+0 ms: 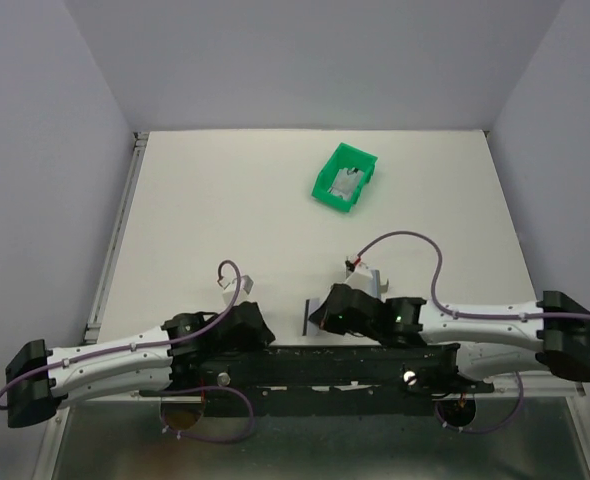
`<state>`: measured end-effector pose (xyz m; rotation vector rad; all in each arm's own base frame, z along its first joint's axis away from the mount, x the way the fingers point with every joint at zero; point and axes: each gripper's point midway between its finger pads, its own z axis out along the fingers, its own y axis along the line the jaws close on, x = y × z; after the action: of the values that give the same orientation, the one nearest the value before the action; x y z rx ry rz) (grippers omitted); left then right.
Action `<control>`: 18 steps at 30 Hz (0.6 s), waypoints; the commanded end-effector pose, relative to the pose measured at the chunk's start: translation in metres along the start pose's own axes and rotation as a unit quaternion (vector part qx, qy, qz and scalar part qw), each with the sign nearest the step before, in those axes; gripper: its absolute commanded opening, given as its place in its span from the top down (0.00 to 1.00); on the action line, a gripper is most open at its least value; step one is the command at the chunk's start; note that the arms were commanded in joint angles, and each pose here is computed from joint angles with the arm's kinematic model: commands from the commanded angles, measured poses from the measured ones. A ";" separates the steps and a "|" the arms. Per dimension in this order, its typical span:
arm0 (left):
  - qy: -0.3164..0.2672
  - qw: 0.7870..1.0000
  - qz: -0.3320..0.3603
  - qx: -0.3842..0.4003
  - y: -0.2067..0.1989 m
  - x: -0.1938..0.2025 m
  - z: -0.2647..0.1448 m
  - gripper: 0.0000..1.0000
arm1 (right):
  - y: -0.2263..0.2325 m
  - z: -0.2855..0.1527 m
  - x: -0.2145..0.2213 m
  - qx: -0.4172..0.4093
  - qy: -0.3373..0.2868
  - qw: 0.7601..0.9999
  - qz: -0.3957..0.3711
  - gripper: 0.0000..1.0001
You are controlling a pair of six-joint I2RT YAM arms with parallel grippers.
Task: Put the credit cards into the card holder
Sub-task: Pick up the credit card from the center of the board, then turn over the card holder at the center of the board.
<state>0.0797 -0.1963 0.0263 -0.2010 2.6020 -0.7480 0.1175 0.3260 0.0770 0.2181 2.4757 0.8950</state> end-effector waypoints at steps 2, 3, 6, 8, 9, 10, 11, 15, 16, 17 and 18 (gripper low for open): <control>-0.099 0.992 0.072 -0.004 -0.039 -0.060 -0.029 0.64 | -0.041 -0.062 -0.073 0.132 -0.095 0.985 -0.058 1.00; -0.106 0.991 0.085 -0.002 -0.049 -0.068 -0.031 0.62 | -0.050 -0.071 -0.083 0.153 -0.095 0.982 -0.049 1.00; -0.108 0.986 0.129 0.004 -0.082 -0.090 -0.030 0.62 | -0.078 -0.089 -0.106 0.193 -0.086 0.977 -0.033 1.00; -0.108 0.981 0.158 0.012 -0.105 -0.105 -0.024 0.62 | -0.094 -0.100 -0.118 0.214 -0.085 0.973 -0.022 1.00; -0.104 0.979 0.174 0.021 -0.118 -0.109 -0.020 0.62 | -0.100 -0.105 -0.124 0.224 -0.089 0.970 -0.017 1.00; -0.106 0.975 0.192 0.033 -0.134 -0.117 -0.017 0.63 | -0.105 -0.112 -0.131 0.229 -0.099 0.968 -0.011 1.00; -0.107 0.972 0.206 0.044 -0.147 -0.124 -0.015 0.63 | -0.110 -0.119 -0.137 0.237 -0.107 0.966 -0.003 1.00; -0.112 0.953 0.266 0.097 -0.208 -0.148 -0.007 0.67 | -0.126 -0.134 -0.160 0.257 -0.127 0.958 0.030 1.00; -0.100 0.950 0.277 0.104 -0.218 -0.148 0.001 0.68 | -0.130 -0.135 -0.163 0.261 -0.124 0.957 0.035 1.00; -0.096 0.946 0.288 0.112 -0.229 -0.150 0.004 0.70 | -0.132 -0.134 -0.165 0.263 -0.119 0.957 0.037 1.00; -0.086 0.944 0.297 0.116 -0.237 -0.149 0.010 0.71 | -0.133 -0.133 -0.168 0.263 -0.115 0.957 0.037 1.00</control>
<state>0.2123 -0.3169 0.1740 0.2838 2.2949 -0.6557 0.2015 0.1118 0.1464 0.6102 2.3705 0.2492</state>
